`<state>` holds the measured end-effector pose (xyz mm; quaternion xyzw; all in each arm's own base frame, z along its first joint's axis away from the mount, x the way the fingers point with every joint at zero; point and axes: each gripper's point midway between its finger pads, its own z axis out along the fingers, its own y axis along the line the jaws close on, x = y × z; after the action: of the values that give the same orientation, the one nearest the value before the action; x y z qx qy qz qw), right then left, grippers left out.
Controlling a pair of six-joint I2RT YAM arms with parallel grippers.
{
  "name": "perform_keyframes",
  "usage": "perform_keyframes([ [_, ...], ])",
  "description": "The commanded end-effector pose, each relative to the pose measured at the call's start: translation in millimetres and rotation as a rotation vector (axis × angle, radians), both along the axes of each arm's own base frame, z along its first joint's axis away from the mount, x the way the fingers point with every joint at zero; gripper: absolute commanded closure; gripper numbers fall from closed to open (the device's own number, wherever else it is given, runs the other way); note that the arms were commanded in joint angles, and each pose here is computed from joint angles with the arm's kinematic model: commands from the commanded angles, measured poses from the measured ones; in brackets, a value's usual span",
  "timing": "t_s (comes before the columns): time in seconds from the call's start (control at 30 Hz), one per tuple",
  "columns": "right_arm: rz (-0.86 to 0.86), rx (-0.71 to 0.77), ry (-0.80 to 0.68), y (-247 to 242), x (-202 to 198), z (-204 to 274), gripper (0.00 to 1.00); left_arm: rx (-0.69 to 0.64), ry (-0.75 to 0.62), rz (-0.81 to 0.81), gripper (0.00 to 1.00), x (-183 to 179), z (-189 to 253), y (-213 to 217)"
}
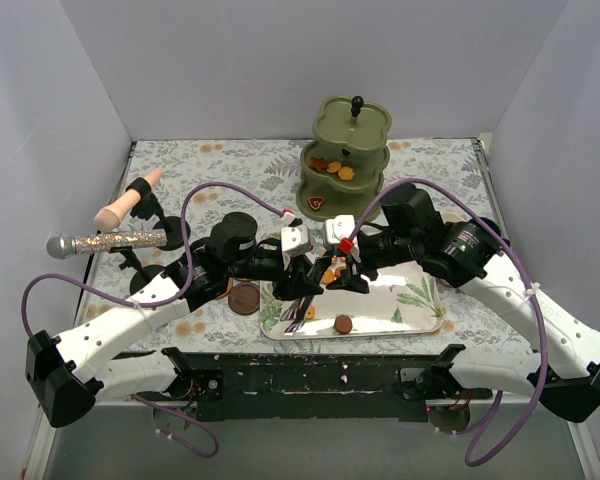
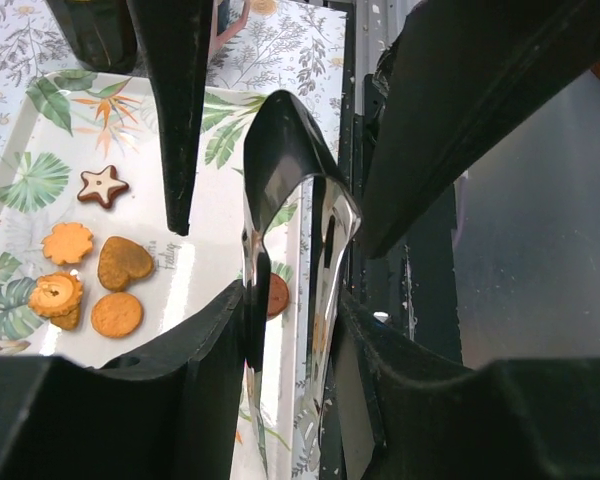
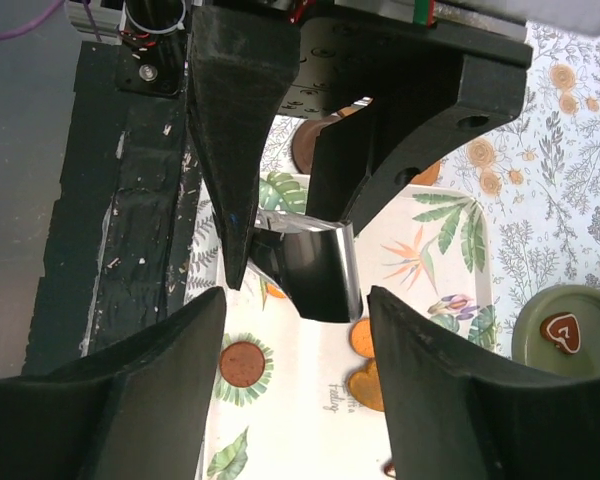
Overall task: Serve the afternoon tea
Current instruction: Place the clamp on the tray.
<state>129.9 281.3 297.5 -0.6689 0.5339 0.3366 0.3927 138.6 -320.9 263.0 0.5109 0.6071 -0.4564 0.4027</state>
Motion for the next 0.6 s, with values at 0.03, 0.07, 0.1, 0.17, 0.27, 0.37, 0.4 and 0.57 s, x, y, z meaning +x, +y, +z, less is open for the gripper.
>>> perform_keyframes([
  [0.03, -0.005, 0.118, -0.028, 7.1, -2.0, 17.2, 0.3, -0.019, -0.028, 0.011, 0.66, 1.5, 7.6, -0.1],
  [0.07, -0.004, 0.144, -0.032, 7.8, -3.5, 18.6, 0.29, -0.021, -0.022, 0.002, 0.66, -0.3, 7.4, -0.5],
  [0.1, -0.002, 0.167, -0.037, 8.1, -4.9, 20.3, 0.29, -0.021, -0.015, -0.009, 0.66, -2.0, 7.5, -1.2],
  [0.17, 0.004, 0.206, -0.039, 10.0, -7.2, 23.2, 0.28, -0.021, -0.007, -0.02, 0.66, -3.4, 6.9, -2.3],
  [0.27, 0.018, 0.24, -0.025, 12.7, -11.0, 28.0, 0.28, -0.038, -0.011, -0.026, 0.65, -5.1, 13.1, -2.4],
  [0.37, -0.031, 0.272, -0.033, 14.5, -3.0, 33.0, 0.28, -0.062, -0.008, -0.04, 0.65, -9.5, 19.1, -1.9],
  [0.4, -0.047, 0.277, -0.028, 14.7, -1.0, 31.6, 0.28, -0.068, -0.003, -0.044, 0.65, -10.6, 20.7, -1.9],
  [0.57, -0.011, 0.365, -0.002, 21.8, -6.3, 39.6, 0.29, -0.088, 0.021, -0.062, 0.65, -16.6, 22.6, -2.2],
])
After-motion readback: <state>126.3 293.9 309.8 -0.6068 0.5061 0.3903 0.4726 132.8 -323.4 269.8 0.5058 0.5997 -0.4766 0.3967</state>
